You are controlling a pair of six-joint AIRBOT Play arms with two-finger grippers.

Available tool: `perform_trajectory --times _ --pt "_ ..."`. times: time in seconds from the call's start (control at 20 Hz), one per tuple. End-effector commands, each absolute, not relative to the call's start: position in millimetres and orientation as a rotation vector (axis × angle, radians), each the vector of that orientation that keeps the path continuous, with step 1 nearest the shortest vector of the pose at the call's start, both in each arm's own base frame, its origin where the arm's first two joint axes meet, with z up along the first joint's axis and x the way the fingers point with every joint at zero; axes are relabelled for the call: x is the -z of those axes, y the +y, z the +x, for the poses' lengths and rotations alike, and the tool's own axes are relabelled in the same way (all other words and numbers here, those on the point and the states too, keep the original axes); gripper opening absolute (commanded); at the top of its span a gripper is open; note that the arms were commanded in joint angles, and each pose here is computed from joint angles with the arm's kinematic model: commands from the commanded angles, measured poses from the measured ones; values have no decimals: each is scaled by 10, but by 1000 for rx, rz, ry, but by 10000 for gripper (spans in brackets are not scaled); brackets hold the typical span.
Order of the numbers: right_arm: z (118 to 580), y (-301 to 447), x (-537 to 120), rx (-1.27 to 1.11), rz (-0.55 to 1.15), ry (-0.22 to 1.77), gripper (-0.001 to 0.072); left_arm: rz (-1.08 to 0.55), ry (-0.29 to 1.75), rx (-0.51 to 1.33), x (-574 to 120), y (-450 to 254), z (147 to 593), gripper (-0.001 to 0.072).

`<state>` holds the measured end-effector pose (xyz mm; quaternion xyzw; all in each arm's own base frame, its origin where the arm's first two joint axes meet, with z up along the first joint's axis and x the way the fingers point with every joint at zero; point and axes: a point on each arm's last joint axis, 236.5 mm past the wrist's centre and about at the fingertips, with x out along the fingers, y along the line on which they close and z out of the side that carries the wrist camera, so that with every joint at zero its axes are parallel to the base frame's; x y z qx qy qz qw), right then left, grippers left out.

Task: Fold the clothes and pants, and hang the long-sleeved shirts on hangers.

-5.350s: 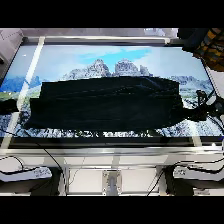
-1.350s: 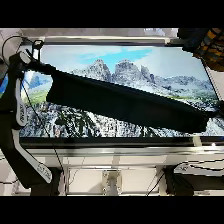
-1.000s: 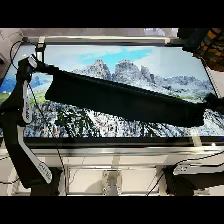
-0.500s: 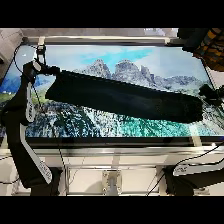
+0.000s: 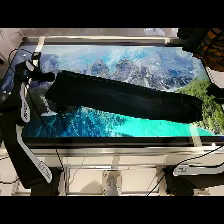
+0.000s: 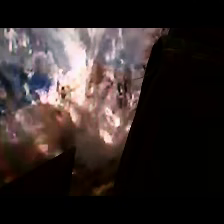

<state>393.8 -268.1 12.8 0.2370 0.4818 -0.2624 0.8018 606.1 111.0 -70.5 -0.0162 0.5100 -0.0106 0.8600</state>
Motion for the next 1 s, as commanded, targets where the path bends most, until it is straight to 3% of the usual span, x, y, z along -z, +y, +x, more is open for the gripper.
perform_trajectory --times 0.0,0.65,0.75,0.85,0.95 --pt "3582 -2612 -177 542 475 1168 479 -129 1119 23 753 1182 5912 575" --pt "3445 -2351 -109 490 531 1271 478 -261 1219 221 1151 776 5717 568" --pt "3449 -2345 -109 488 535 1270 477 -289 1191 279 1086 643 5755 430" --pt "3454 -2333 -110 485 540 1270 477 -325 1170 306 1034 546 5790 342" --pt "3459 -2322 -111 481 544 1269 477 -344 1175 326 1017 476 5776 330"
